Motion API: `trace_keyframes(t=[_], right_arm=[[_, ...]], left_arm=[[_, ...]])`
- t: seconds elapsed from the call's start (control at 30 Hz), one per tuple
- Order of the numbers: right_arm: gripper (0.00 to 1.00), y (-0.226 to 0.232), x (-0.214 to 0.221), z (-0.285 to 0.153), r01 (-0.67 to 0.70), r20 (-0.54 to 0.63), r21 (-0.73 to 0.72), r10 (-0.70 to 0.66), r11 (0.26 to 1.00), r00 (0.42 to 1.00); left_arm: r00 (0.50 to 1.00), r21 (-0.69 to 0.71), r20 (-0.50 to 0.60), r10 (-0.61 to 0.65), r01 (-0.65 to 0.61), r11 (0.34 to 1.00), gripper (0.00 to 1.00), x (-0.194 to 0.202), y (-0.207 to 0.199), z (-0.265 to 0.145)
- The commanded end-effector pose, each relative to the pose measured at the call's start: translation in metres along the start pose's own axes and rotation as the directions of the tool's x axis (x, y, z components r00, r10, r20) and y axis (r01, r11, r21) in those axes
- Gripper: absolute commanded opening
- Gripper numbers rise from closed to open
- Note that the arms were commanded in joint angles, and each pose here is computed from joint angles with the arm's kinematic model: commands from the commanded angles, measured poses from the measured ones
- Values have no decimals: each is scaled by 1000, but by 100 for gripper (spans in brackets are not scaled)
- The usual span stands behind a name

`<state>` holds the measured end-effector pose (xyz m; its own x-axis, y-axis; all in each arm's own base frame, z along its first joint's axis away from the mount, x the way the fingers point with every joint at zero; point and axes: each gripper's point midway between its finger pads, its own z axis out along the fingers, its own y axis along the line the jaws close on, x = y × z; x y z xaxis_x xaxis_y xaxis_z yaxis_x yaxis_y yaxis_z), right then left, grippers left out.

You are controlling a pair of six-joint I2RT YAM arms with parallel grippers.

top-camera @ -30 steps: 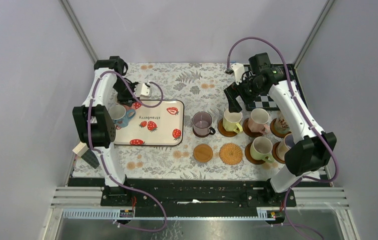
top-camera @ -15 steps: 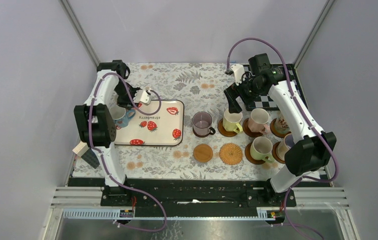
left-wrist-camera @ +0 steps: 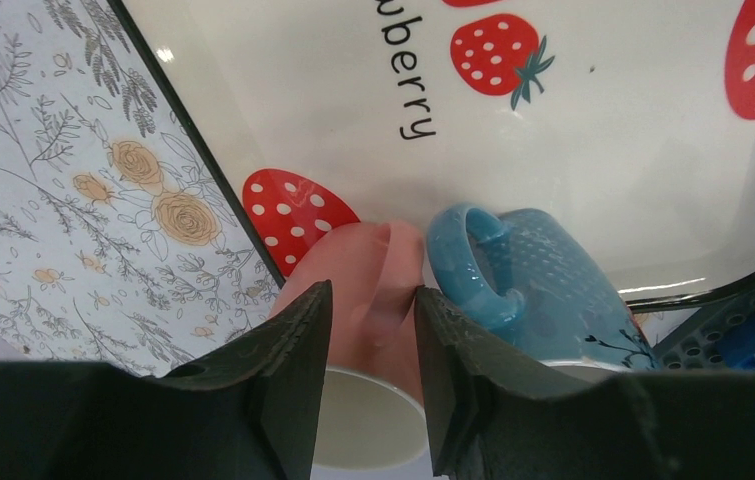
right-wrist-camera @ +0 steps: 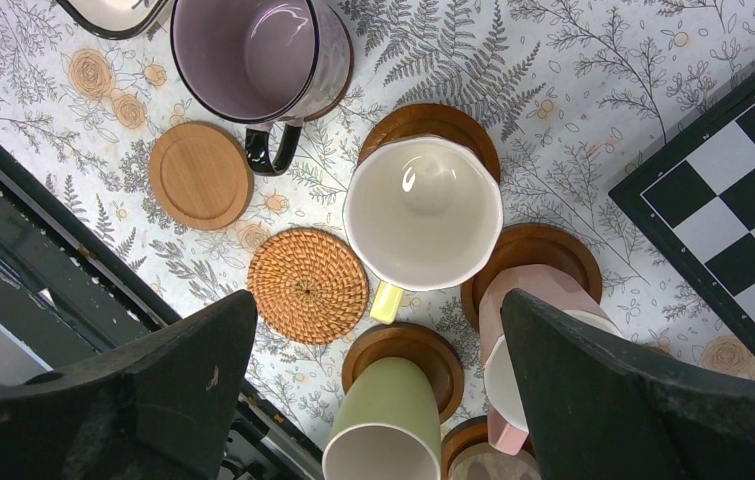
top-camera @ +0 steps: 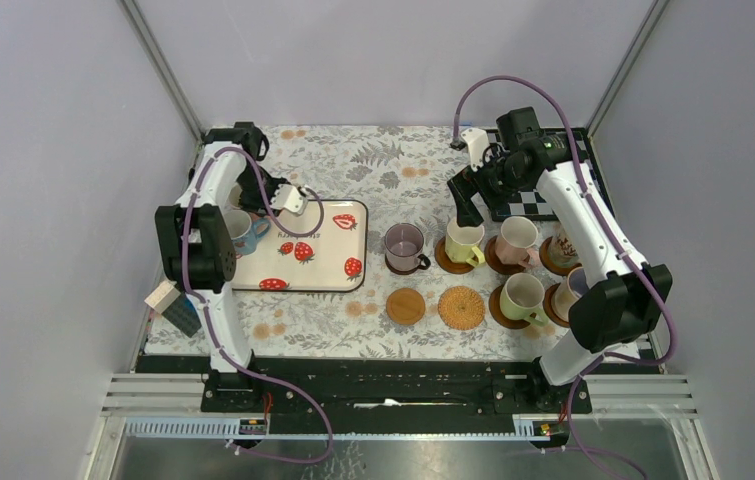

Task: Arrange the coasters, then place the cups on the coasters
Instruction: Move the cup to the tray.

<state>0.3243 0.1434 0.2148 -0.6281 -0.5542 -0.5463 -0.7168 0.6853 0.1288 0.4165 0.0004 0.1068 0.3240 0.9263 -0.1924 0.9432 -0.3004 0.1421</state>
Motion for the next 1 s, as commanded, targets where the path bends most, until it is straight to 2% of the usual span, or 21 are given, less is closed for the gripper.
trace_keyframes(t=[0.0,0.2,0.67,0.97], right_arm=[[100,8,1,-14,2,17,14,-2,1000,1000],[100,8,3,-13,3,13,15,-4,1000,1000],[100,8,5,-15,11,15,28,-11,1000,1000],[100,9,9,-16,19,12,30,-19,999,1000]], left_arm=[[997,4,-33,66,-66,998,39,7,4,2],[997,-11,-34,70,-71,997,33,9,11,4],[988,-31,4,156,-155,987,11,-56,27,10],[987,11,72,144,-146,989,7,-114,5,11]])
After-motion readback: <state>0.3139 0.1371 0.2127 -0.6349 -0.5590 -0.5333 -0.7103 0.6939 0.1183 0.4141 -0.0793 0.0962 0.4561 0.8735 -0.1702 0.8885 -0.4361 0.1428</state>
